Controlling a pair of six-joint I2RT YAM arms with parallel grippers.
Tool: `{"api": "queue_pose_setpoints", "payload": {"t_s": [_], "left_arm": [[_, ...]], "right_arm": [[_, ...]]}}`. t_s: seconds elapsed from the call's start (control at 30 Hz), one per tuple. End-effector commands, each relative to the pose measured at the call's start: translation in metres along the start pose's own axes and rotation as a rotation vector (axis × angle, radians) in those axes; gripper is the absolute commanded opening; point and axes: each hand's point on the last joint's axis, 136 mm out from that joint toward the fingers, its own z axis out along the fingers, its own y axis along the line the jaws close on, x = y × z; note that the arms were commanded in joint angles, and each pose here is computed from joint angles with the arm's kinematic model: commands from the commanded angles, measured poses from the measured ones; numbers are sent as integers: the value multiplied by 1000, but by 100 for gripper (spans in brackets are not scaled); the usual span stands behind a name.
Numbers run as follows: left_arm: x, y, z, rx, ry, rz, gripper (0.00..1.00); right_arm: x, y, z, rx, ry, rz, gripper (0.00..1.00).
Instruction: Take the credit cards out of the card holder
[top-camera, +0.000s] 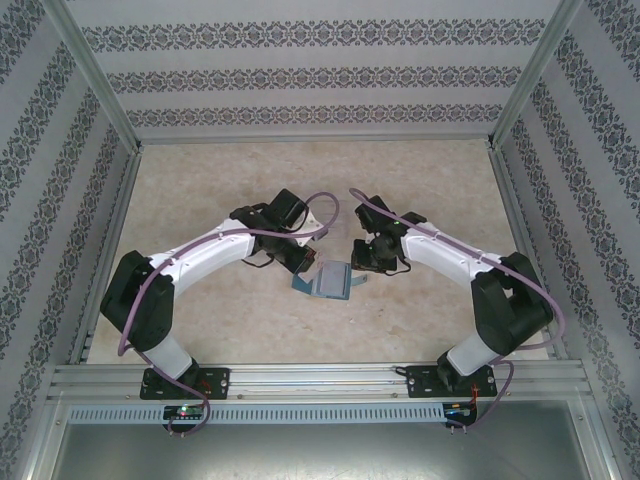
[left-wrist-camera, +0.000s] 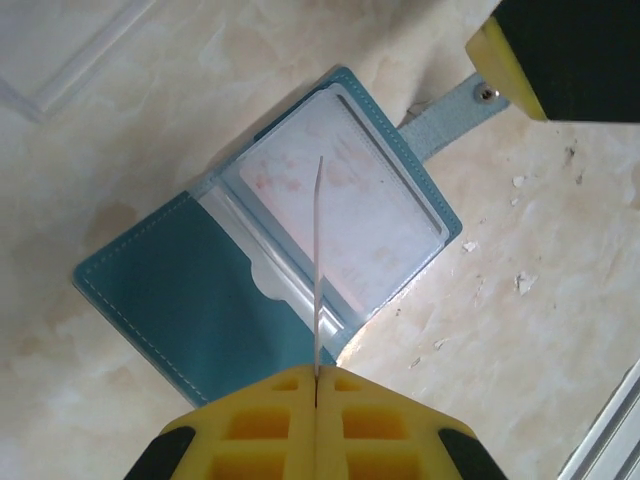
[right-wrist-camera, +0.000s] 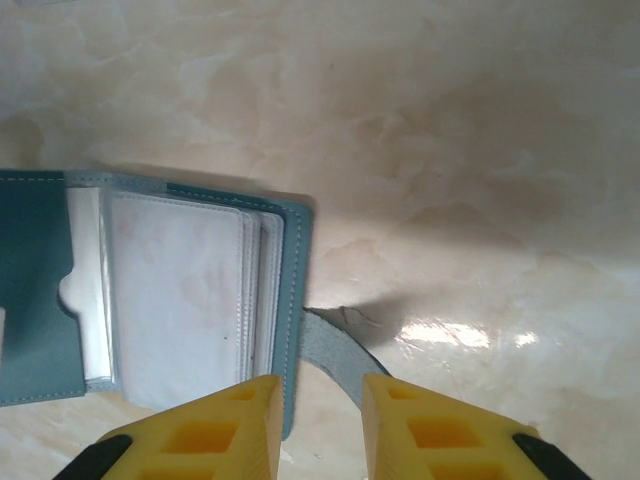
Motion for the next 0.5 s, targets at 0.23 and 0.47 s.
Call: {"api": "queue_pose_setpoints", "payload": {"t_s": [0.23,0.47], "left_arm": [[-13,35,-7,-127,147,426,0],[-32,52,-3,-103,224,553,0]], "right_arm": [[4,-23,-20,40,-36,10,27],[6,-33,-29,42,-52,28,27]]}}
